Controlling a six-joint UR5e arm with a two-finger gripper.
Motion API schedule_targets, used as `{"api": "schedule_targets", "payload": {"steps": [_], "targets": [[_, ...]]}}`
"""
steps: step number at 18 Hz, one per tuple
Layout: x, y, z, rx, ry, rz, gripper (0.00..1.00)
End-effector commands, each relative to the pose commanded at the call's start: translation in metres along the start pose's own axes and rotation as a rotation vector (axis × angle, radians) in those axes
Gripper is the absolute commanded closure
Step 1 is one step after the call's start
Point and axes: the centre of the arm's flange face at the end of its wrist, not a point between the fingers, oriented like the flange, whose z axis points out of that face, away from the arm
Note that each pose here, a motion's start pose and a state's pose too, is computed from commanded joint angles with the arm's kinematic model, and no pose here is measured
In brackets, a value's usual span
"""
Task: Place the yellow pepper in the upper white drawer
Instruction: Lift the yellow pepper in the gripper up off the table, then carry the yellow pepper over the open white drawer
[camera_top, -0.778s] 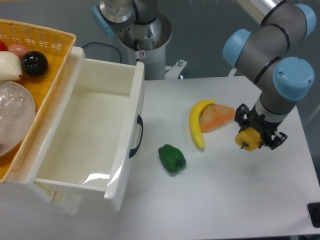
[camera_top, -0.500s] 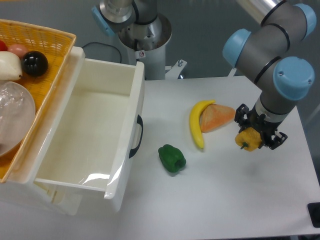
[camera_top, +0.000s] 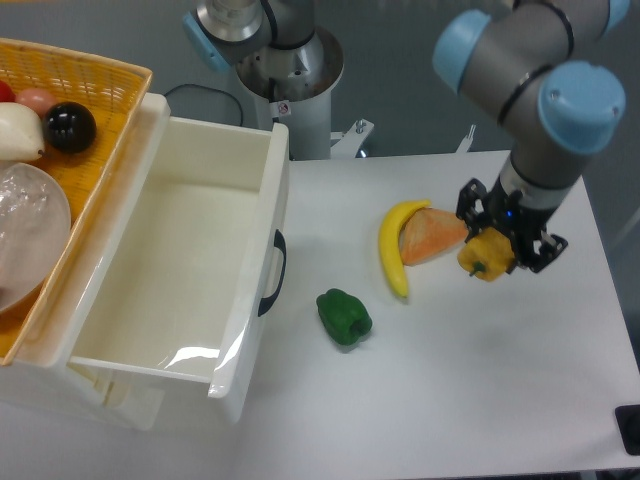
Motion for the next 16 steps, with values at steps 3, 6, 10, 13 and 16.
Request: {"api": "schedule_targets", "payload": {"steps": [3,6,10,13,16], "targets": [[0.025,-0.017,-0.017,0.013,0.012,-0.01,0.6],[0.053,-0.033,-0.041,0.05,0.003,-0.049,0.6],[0.082,-0.049,-0.064,0.086,-0.003,-0.086,0.6],[0.107,-0.069,-0.078,0.124,-0.008,-0.124,0.6],[0.138,-0.095,-0.09,0.171,-0.003,-0.149,0.6]]}}
